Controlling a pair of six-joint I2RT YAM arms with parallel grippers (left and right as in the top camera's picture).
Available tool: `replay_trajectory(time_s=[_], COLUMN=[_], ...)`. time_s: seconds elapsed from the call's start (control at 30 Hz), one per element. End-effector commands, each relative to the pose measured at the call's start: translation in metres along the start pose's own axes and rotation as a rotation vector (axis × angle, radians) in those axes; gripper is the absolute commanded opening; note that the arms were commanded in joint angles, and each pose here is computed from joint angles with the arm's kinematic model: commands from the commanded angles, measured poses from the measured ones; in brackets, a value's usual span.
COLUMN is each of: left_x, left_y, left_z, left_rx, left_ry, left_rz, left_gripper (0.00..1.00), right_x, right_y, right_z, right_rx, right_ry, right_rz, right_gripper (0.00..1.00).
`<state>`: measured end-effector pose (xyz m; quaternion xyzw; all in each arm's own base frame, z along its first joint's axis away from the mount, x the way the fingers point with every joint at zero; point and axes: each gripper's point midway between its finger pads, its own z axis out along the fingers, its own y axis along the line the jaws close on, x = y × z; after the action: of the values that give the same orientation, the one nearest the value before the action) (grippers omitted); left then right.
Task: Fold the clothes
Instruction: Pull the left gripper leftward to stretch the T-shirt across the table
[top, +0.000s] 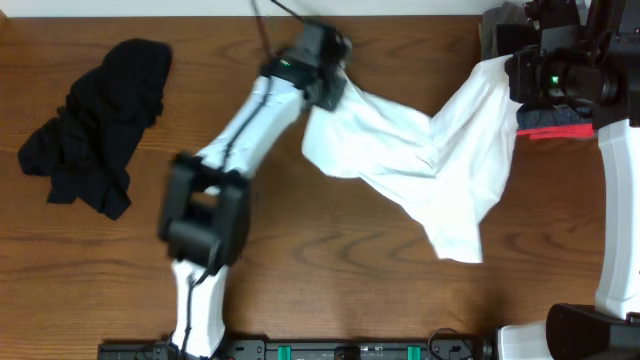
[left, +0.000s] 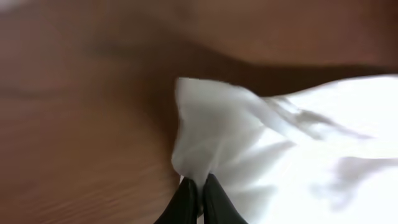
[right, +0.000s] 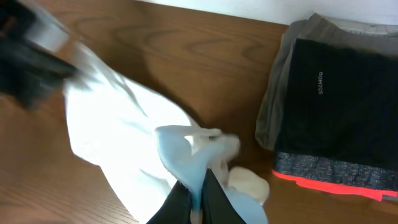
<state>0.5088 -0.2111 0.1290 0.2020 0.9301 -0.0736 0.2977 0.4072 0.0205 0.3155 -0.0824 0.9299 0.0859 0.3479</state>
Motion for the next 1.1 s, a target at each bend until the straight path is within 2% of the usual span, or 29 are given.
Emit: replay_trajectory(time_s=[0.0,0.2,0.4,0.63,1.07], left_x=[-0.041,-0.044,-0.033,-0.019,0.020], left_y=[0.048,0.088,0.115,0.130,0.140], left_z=[-0.085,-0.166,-0.220,-0.264,-0.379], left_rx=[-0.124,-0.192,-0.284,-0.420,-0.637], left_ry=[-0.158,-0.240,-0.270,-0.281,-0.413], left_rz=[-0.064,-0.131,-0.177,-0.207,-0.400], left_gripper=[0.06,0.06,0.06,0.06,0.06], right_x=[0.000,0.000,-0.001,-0.001,-0.002], right_y=[0.001,0.004,0.006,0.006,0.013], right_z=[0.000,0.000,-0.001,-0.001,-0.003], right_rx=[-0.010,-0.025,-0.039,-0.039,-0.076], right_ry=[-0.002,-0.004,-0.006,-0.006,-0.016], right_rz=[-0.012,-0.012,-0.012,-0.012,-0.014], right_gripper=[0.04,0.02,0.02,0.02,0.01])
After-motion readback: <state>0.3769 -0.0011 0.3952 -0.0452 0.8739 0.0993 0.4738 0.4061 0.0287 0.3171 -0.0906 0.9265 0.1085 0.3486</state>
